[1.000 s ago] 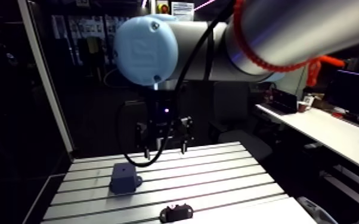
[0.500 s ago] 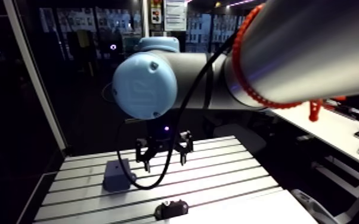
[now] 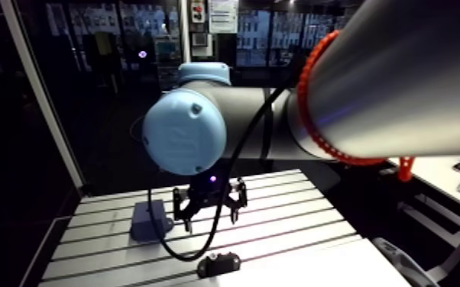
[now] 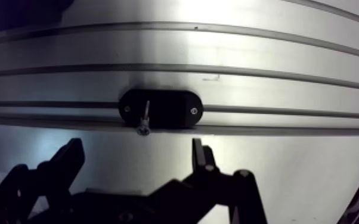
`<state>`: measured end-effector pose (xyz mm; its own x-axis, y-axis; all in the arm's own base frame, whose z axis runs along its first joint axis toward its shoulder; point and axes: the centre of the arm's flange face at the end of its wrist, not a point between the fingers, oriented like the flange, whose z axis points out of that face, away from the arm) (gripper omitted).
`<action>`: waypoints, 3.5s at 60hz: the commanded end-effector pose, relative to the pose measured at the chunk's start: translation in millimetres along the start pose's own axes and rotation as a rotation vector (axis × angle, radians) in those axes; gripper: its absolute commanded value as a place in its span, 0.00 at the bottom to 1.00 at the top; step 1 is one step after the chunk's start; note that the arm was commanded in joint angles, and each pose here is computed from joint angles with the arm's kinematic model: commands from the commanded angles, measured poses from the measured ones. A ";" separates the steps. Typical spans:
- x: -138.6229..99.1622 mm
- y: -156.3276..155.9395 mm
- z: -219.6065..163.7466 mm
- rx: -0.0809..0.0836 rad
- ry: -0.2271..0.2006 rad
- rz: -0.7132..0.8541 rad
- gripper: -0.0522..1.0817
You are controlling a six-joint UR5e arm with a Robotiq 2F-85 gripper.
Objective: Pick up the M10 bolt and insert it into the hole until fully seated.
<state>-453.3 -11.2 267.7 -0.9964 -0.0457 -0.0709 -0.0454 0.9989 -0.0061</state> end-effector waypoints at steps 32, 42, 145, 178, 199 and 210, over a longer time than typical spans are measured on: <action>-4.6 -2.7 28.9 0.006 -0.018 0.001 0.10; -4.9 -2.9 36.9 0.011 -0.035 0.001 0.16; -5.9 -0.7 65.4 0.018 -0.064 0.014 0.48; -4.8 -0.2 65.6 0.016 -0.065 0.018 0.62; -3.8 0.2 65.1 0.016 -0.065 0.019 0.68; -1.6 0.7 61.1 0.016 -0.055 0.019 0.75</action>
<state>-445.1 -11.0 203.4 -0.9905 -0.0275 -0.1344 -0.0250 0.9995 -0.0203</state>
